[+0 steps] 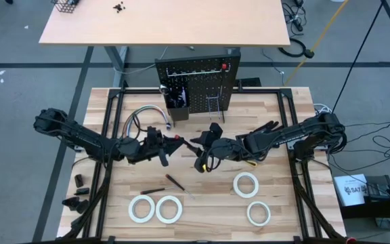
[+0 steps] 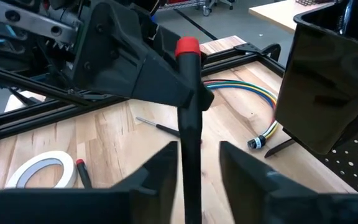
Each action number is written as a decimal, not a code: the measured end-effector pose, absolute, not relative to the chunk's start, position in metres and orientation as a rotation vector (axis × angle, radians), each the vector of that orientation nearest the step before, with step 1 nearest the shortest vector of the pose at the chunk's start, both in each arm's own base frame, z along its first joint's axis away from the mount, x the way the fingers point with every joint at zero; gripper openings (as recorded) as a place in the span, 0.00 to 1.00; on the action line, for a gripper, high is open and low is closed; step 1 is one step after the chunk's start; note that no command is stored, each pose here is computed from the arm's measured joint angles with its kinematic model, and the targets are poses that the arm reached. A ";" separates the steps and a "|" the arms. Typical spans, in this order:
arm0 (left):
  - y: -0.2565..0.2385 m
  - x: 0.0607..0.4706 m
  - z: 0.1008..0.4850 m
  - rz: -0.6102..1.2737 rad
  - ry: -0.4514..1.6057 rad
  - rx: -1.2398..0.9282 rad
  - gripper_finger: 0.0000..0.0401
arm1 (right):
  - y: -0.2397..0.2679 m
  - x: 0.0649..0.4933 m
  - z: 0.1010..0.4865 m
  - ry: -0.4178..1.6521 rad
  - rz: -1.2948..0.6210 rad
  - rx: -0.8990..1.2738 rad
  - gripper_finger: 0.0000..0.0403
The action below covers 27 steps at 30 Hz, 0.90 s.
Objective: Hang tools onto peg board
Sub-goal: Hang the nut driver on the peg board
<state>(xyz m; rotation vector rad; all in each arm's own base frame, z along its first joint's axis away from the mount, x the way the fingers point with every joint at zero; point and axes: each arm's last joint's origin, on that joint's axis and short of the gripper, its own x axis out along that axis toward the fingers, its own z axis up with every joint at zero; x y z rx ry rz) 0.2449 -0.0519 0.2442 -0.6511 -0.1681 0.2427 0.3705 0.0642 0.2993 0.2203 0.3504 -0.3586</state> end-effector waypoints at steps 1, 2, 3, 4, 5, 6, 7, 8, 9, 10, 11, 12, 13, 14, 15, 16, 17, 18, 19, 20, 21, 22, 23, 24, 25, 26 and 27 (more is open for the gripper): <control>-0.052 0.245 0.244 0.243 -0.166 -0.637 0.10 | 0.064 0.370 0.300 0.350 -0.359 0.220 0.32; -0.052 0.245 0.244 0.244 -0.164 -0.624 0.10 | 0.064 0.370 0.300 0.351 -0.359 0.219 0.35; -0.052 0.245 0.244 0.245 -0.164 -0.618 0.10 | 0.064 0.370 0.301 0.348 -0.358 0.216 0.38; -0.052 0.245 0.244 0.245 -0.164 -0.618 0.10 | 0.063 0.368 0.303 0.346 -0.356 0.214 0.41; -0.052 0.245 0.244 0.246 -0.164 -0.617 0.10 | 0.063 0.365 0.305 0.352 -0.355 0.206 0.44; -0.051 0.245 0.244 0.247 -0.164 -0.617 0.10 | 0.062 0.362 0.309 0.349 -0.352 0.201 0.46; -0.051 0.245 0.244 0.250 -0.165 -0.616 0.10 | 0.061 0.358 0.314 0.353 -0.351 0.195 0.48; -0.050 0.245 0.244 0.255 -0.163 -0.611 0.10 | 0.060 0.353 0.318 0.364 -0.353 0.186 0.50; -0.049 0.246 0.244 0.260 -0.162 -0.601 0.10 | 0.059 0.347 0.323 0.366 -0.353 0.182 0.51; -0.048 0.246 0.244 0.263 -0.163 -0.596 0.10 | 0.058 0.341 0.328 0.376 -0.354 0.174 0.52; -0.047 0.246 0.245 0.264 -0.161 -0.595 0.10 | 0.056 0.334 0.334 0.384 -0.355 0.168 0.53; -0.045 0.247 0.247 0.254 -0.148 -0.591 0.10 | 0.054 0.326 0.339 0.394 -0.356 0.160 0.53; -0.044 0.248 0.252 0.235 -0.135 -0.589 0.10 | 0.053 0.319 0.343 0.405 -0.359 0.149 0.54; -0.043 0.249 0.258 0.219 -0.114 -0.583 0.10 | 0.051 0.311 0.348 0.416 -0.370 0.137 0.54; -0.042 0.252 0.266 0.211 -0.091 -0.575 0.10 | 0.049 0.303 0.351 0.434 -0.388 0.122 0.53; -0.040 0.254 0.275 0.210 -0.067 -0.565 0.10 | 0.047 0.297 0.353 0.452 -0.408 0.105 0.53; -0.039 0.256 0.285 0.219 -0.034 -0.544 0.10 | 0.045 0.289 0.355 0.472 -0.429 0.084 0.53; -0.037 0.258 0.294 0.231 0.003 -0.508 0.10 | 0.043 0.283 0.356 0.500 -0.446 0.065 0.52; -0.036 0.261 0.304 0.244 0.036 -0.469 0.10 | 0.042 0.277 0.357 0.520 -0.458 0.053 0.52; -0.034 0.263 0.316 0.254 0.065 -0.431 0.10 | 0.040 0.272 0.357 0.536 -0.472 0.047 0.52; -0.031 0.264 0.327 0.266 0.088 -0.398 0.10 | 0.039 0.267 0.357 0.556 -0.491 0.041 0.52; -0.028 0.265 0.339 0.280 0.103 -0.373 0.10 | 0.037 0.264 0.357 0.567 -0.509 0.039 0.52; -0.024 0.266 0.352 0.295 0.107 -0.359 0.10 | 0.036 0.260 0.355 0.573 -0.519 0.039 0.52; -0.020 0.266 0.362 0.313 0.116 -0.351 0.10 | 0.035 0.257 0.352 0.580 -0.526 0.037 0.52; -0.015 0.267 0.372 0.333 0.125 -0.346 0.10 | 0.035 0.254 0.347 0.591 -0.528 0.033 0.52; -0.011 0.267 0.383 0.346 0.119 -0.336 0.10 | 0.034 0.251 0.341 0.598 -0.532 0.031 0.52; -0.007 0.267 0.394 0.358 0.114 -0.324 0.10 | 0.033 0.249 0.335 0.598 -0.534 0.037 0.52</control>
